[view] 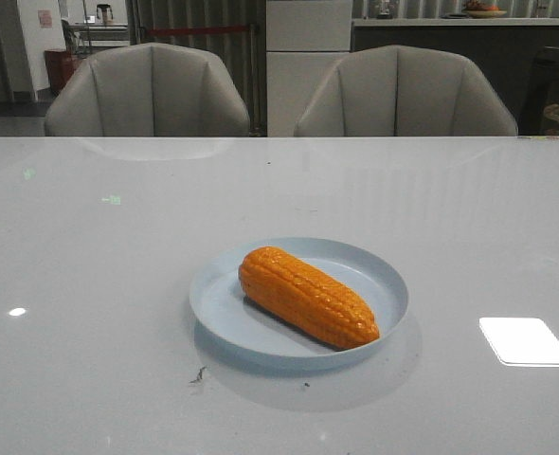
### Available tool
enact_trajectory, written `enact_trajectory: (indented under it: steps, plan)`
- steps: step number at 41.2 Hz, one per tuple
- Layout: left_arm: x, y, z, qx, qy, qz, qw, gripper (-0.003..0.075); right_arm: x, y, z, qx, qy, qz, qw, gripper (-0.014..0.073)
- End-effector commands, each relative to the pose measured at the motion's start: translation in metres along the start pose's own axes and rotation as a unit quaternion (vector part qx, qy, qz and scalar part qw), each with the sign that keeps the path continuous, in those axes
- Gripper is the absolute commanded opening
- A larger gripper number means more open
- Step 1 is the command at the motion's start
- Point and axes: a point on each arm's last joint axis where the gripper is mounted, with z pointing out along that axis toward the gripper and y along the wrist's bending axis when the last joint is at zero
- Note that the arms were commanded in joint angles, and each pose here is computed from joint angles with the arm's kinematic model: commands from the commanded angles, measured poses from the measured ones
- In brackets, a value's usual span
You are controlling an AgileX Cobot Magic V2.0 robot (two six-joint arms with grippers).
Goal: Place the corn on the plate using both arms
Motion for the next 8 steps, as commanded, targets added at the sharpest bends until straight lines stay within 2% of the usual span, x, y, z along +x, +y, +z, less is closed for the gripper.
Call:
enact_trajectory:
  steps: [1,8]
  plan:
    - [0.0043,0.0002,0.0001,-0.004,-0.033,-0.006,0.999,0.0103,-0.0163,0.0011,-0.0042,-0.003,-0.063,-0.001,0.998,0.0056]
    - [0.0043,0.0002,0.0001,-0.004,-0.033,-0.006,0.999,0.0103,-0.0163,0.0011,-0.0042,-0.003,-0.063,-0.001,0.998,0.0056]
